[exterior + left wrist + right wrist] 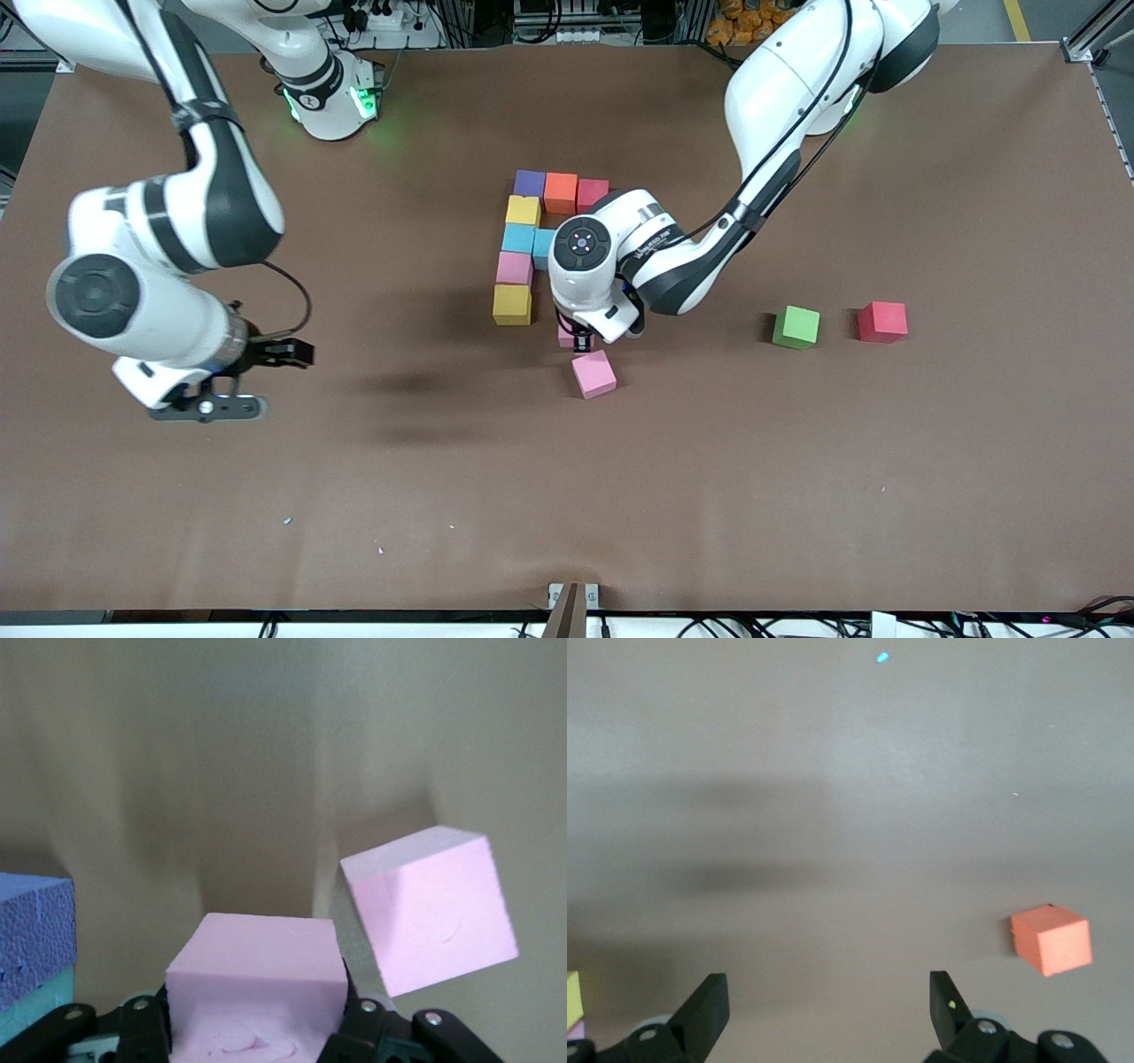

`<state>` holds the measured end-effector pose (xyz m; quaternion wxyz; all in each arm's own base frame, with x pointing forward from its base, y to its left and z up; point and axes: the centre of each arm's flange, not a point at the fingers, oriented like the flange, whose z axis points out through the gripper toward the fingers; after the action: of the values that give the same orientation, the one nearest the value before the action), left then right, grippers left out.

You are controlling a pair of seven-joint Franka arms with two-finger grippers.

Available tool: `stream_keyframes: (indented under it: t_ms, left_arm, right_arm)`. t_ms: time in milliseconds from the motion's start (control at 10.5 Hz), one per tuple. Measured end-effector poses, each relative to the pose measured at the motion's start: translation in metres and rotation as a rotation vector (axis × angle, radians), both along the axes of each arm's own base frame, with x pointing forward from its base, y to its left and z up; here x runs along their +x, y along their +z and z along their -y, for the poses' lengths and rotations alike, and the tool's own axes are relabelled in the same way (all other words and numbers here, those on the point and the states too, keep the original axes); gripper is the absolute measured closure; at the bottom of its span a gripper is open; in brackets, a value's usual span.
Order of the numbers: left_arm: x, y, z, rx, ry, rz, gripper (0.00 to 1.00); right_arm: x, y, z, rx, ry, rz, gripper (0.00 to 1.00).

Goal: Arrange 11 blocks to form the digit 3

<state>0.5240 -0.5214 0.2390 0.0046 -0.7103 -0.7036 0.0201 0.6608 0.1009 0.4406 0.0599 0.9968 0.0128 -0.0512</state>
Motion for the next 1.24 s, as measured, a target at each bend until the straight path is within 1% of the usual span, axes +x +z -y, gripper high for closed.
stream_keyframes:
  t_ms: [191, 286, 477, 573, 668, 954, 1050, 1241]
  left_arm:
    - [-0.006, -0.008, 0.009, -0.019, -0.010, 0.007, 0.37]
    - [-0.008, -0.012, 0.012, -0.019, -0.010, 0.008, 0.37]
    - [-0.017, -0.020, 0.020, -0.010, 0.005, 0.006, 0.37]
    - [-0.024, -0.024, 0.025, -0.006, 0.011, 0.002, 0.37]
    - [-0.030, -0.028, 0.030, -0.002, 0.025, -0.003, 0.37]
    - [-0.042, -0.030, 0.040, 0.002, 0.071, -0.006, 0.37]
    - [-0.045, -0.031, 0.042, 0.004, 0.076, -0.006, 0.37]
    - [-0.053, -0.033, 0.048, 0.008, 0.068, -0.008, 0.37]
  right_arm:
    - [-0.009, 0.019, 0.010, -0.059, 0.004, -0.013, 0.00]
    - [-0.014, 0.028, 0.013, -0.070, 0.000, -0.016, 0.00]
    - [-0.023, 0.045, 0.037, -0.072, -0.005, -0.014, 0.00]
    - [-0.029, 0.052, 0.052, -0.057, -0.013, -0.015, 0.00]
    - [-0.039, 0.066, 0.067, -0.027, -0.018, -0.014, 0.00]
    - [-0.081, 0.118, 0.120, 0.051, 0.008, 0.001, 0.00]
    - [-0.098, 0.140, 0.139, 0.063, -0.005, 0.006, 0.00]
    - [-0.135, 0.194, 0.144, 0.055, -0.025, 0.045, 0.00]
